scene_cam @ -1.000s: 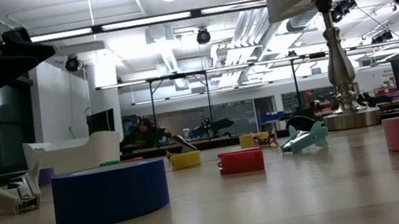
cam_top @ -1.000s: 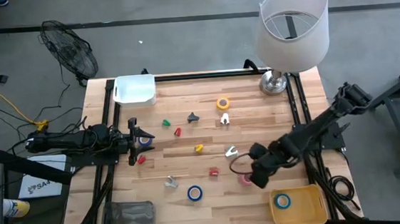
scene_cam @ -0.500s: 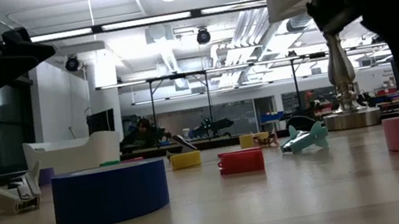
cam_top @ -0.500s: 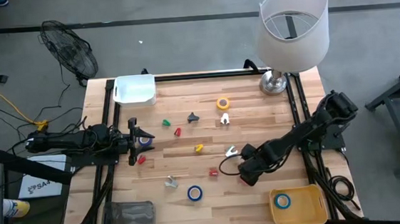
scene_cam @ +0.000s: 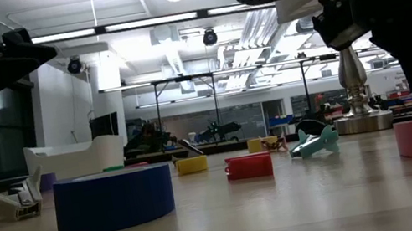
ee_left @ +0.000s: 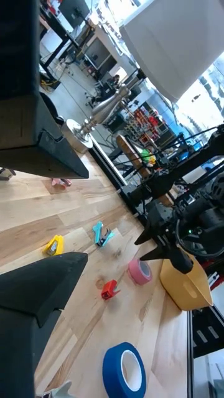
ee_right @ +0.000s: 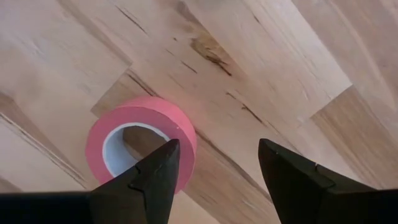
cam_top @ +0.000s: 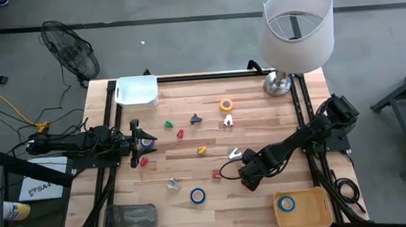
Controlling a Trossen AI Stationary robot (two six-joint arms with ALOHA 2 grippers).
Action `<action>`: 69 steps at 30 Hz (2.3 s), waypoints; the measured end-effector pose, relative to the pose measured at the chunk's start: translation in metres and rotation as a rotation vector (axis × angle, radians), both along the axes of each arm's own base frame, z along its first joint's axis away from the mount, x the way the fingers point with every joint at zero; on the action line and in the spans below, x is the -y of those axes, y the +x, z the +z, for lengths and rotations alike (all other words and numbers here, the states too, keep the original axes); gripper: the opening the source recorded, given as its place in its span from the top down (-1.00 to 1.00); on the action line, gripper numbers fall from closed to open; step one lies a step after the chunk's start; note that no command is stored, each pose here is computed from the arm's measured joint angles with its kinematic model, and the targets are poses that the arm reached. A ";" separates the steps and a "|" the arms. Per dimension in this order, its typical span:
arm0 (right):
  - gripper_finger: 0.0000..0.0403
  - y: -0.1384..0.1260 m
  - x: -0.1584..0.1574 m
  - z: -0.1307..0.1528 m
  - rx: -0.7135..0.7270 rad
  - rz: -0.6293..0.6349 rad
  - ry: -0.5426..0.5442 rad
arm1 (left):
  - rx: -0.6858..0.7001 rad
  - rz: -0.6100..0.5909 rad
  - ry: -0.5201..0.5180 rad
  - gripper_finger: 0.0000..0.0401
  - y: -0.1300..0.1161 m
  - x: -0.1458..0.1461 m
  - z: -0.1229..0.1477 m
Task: Pick and place Stapler, Stapler remover, tape
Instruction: Put the pink tape into the yellow bin
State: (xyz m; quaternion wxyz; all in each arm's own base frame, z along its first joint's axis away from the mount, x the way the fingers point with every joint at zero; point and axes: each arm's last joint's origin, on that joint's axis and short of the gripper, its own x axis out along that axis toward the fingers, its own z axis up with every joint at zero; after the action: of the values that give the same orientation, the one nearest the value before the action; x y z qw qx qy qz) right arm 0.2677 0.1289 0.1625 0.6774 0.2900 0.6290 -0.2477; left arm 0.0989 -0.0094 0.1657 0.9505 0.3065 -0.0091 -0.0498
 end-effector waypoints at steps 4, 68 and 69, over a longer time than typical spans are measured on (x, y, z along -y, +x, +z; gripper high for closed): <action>-0.04 0.000 -0.001 0.000 0.003 0.004 0.015 | 0.000 0.000 0.000 0.01 0.000 0.000 0.000; 0.85 -0.060 -0.020 0.065 0.059 0.045 0.053 | 0.000 0.000 0.000 0.01 0.000 0.000 0.000; 0.85 -0.068 -0.022 0.070 0.059 0.047 0.058 | 0.000 0.000 0.000 0.01 0.000 0.000 0.000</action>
State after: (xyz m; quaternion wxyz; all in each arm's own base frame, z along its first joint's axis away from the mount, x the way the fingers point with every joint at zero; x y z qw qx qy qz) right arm 0.2001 0.1512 0.2322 0.6926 0.3018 0.6223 -0.2050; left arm 0.0989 -0.0093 0.1657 0.9505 0.3066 -0.0089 -0.0497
